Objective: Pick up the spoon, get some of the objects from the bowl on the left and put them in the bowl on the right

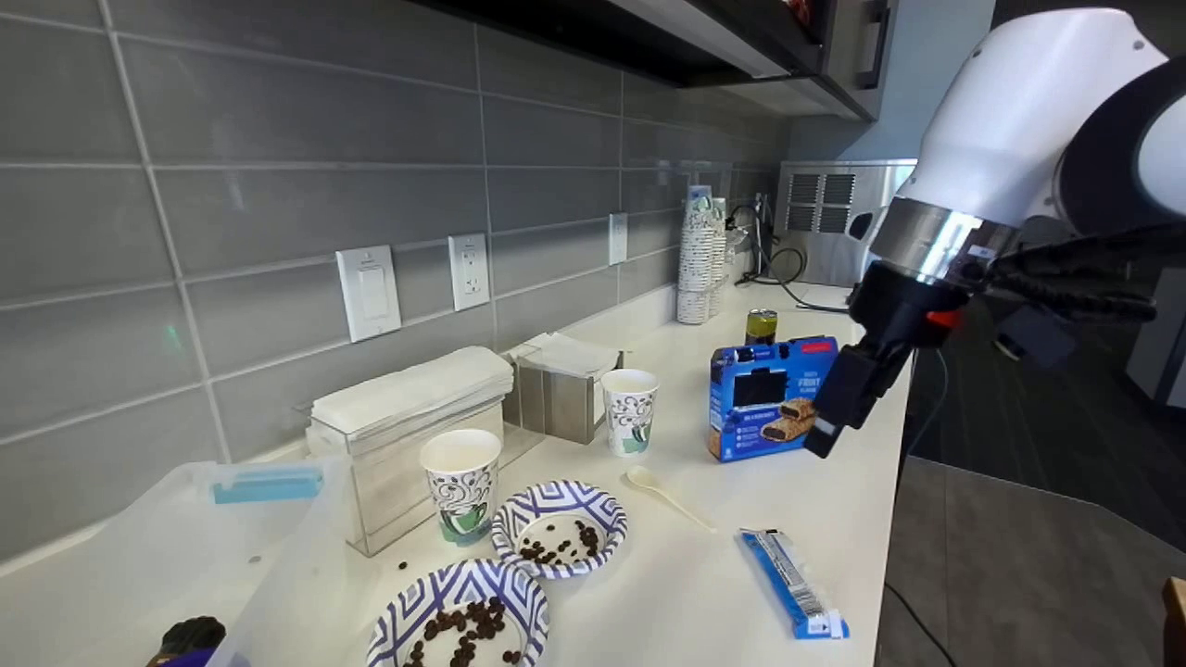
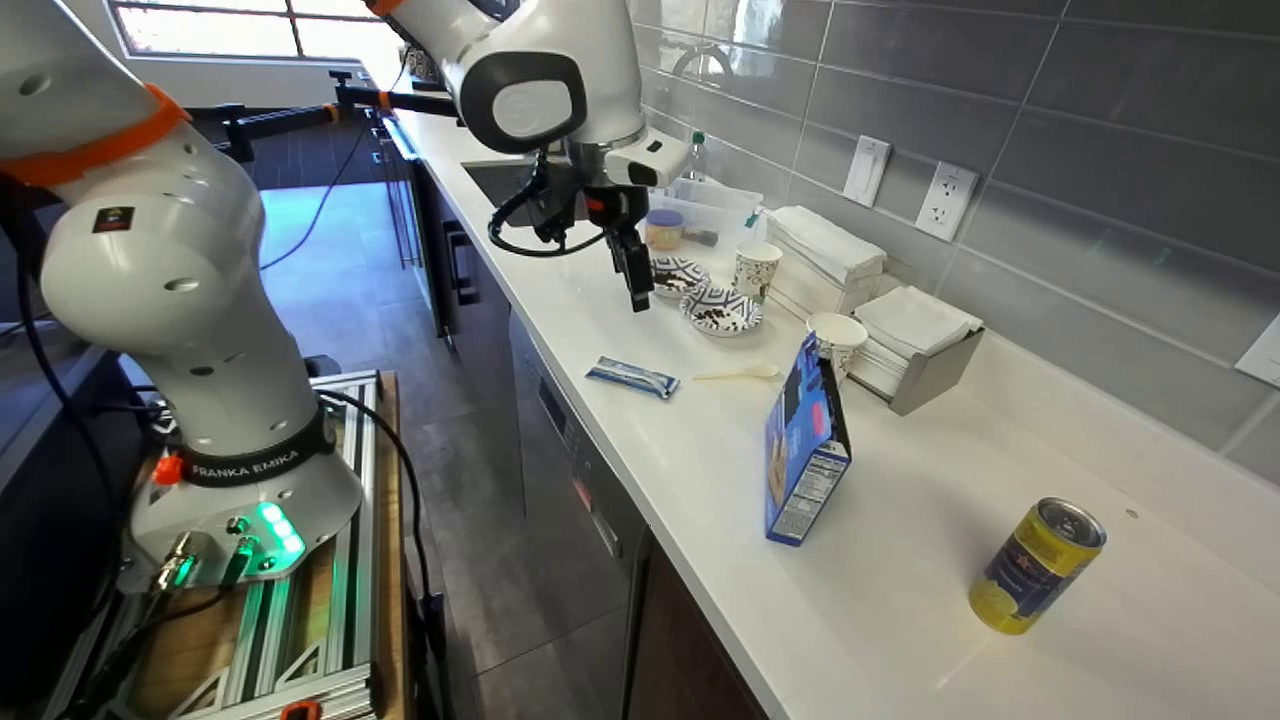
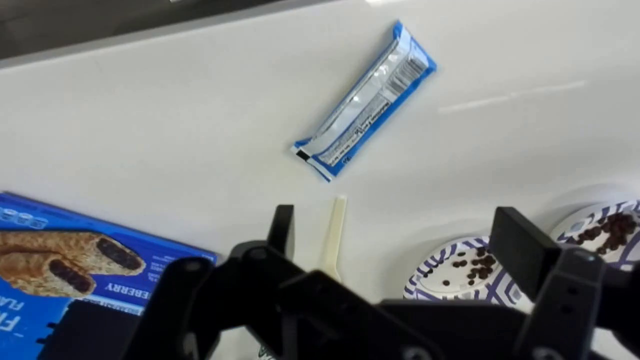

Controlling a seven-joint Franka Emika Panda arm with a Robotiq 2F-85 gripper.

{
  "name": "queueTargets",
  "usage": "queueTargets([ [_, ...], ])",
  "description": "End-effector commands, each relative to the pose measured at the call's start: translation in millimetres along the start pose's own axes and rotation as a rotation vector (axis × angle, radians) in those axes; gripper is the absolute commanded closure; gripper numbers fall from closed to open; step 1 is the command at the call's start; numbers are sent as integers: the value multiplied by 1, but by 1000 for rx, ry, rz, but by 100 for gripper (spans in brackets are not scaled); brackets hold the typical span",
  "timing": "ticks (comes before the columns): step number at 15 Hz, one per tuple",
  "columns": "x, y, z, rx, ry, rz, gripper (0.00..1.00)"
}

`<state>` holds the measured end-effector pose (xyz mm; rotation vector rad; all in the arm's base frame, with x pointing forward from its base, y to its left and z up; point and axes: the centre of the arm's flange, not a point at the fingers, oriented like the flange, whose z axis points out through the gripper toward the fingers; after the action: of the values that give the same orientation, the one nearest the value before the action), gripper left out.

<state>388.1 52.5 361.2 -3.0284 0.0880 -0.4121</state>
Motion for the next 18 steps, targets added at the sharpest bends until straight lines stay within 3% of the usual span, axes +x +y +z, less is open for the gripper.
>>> queueTargets([
  [1, -43, -4, 62, 27, 92, 55, 0],
  [8, -45, -11, 132, 67, 278, 85, 0],
  [14, -50, -18, 167, 80, 458, 96, 0],
  [15, -28, -33, 151, 80, 428, 78, 0],
  [18, -27, -32, 157, 80, 435, 80, 0],
])
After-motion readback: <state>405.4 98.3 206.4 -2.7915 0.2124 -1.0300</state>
